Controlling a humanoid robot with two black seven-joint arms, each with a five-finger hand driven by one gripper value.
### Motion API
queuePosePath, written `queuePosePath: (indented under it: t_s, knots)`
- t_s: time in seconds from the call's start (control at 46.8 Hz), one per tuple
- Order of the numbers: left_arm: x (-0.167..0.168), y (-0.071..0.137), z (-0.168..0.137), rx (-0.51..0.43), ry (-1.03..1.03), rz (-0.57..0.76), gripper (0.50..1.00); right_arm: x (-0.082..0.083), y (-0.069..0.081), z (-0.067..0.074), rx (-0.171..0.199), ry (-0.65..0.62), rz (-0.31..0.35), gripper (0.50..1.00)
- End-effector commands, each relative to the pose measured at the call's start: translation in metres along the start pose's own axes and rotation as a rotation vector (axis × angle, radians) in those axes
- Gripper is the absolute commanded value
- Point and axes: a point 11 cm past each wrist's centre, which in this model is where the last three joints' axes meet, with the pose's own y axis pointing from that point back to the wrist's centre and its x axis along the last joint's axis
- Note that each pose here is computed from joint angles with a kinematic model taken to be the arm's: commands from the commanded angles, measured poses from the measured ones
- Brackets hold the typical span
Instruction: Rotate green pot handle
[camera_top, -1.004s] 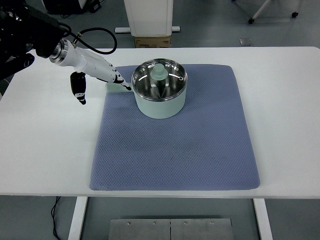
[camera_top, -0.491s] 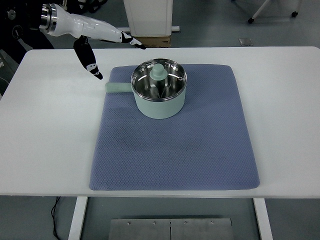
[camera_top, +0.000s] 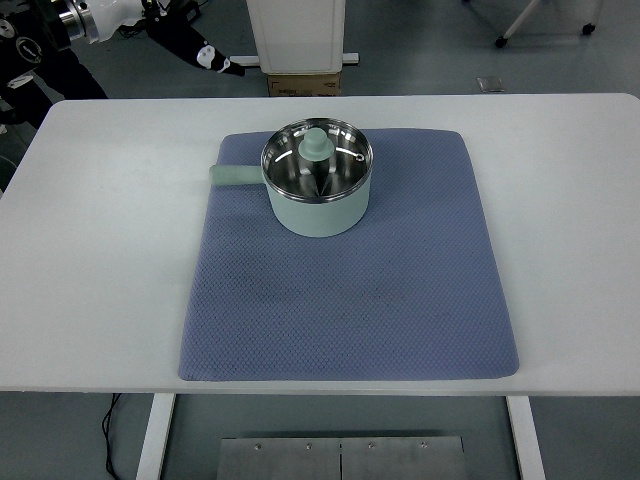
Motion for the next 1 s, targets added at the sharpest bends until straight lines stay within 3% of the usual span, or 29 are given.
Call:
queuePosePath:
  t_s: [0.0,0.15,0.577,0.769,0.983]
  knots:
    - [0.007,0.003,-0.009,0.004,0.096,0.116,1.0,0.0,0.0,0.0,-0.001,0.002,0.0,1.0]
    - [-0.001,-0.001,-0.026,0.018,0.239,0.251,1.0,0.0,0.0,0.0,0.0,0.002,0.0,1.0]
    - [-0.006,0.03,-0.081,0.086,0.614,0.553,1.0,0.0,0.0,0.0,0.0,0.002,0.0,1.0]
    - [-0.041,0.032,-0.108,0.115,0.754,0.623,1.0,0.0,0.0,0.0,0.0,-0.001,0.0,1.0]
    - [-0.058,0.034,-0.127,0.1,0.897,0.765,1.0,0.0,0.0,0.0,-0.001,0.002,0.0,1.0]
